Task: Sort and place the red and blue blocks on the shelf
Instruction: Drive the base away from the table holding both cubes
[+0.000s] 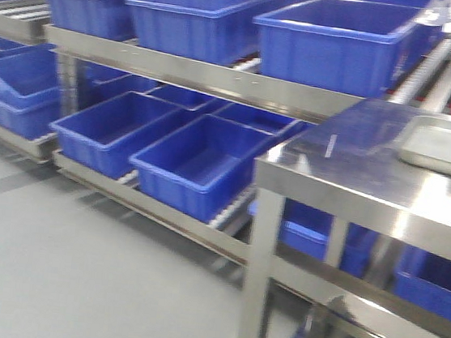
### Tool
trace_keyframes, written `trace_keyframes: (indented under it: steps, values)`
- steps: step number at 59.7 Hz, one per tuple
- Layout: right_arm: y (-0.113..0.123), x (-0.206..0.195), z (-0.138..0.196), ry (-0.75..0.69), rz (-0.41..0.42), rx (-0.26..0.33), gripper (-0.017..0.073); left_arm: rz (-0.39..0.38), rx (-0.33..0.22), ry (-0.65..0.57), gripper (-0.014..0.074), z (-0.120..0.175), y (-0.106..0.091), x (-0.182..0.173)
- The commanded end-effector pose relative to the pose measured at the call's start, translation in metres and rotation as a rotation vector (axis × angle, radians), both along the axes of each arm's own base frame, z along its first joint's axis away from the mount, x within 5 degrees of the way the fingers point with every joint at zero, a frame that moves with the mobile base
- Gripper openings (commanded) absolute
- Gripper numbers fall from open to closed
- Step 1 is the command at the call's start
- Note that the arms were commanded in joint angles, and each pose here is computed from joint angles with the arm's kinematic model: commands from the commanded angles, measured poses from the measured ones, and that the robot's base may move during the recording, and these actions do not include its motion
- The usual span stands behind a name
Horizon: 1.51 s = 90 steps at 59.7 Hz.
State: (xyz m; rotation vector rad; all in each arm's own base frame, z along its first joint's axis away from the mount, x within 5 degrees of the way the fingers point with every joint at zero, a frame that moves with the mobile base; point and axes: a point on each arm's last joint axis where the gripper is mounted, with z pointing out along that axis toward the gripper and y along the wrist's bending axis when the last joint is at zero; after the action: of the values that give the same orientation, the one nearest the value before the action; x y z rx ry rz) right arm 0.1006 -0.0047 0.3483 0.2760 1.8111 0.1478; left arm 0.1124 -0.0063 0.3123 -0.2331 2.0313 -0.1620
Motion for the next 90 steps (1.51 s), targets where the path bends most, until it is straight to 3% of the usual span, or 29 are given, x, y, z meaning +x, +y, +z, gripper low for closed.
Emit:
trace_keyframes:
  steps: [1,90]
  values:
    - [-0.0008,0.0001,0.0170,-0.116,-0.005,-0.021,0.0060,-0.016,-0.005,-0.099,0.0123,0.0151,-0.0014,0.0029]
    - [-0.0008,0.0001,0.0170,-0.116,-0.005,-0.021,0.0060,-0.015,-0.005,-0.098,0.0123,0.0150,-0.0013,0.0028]
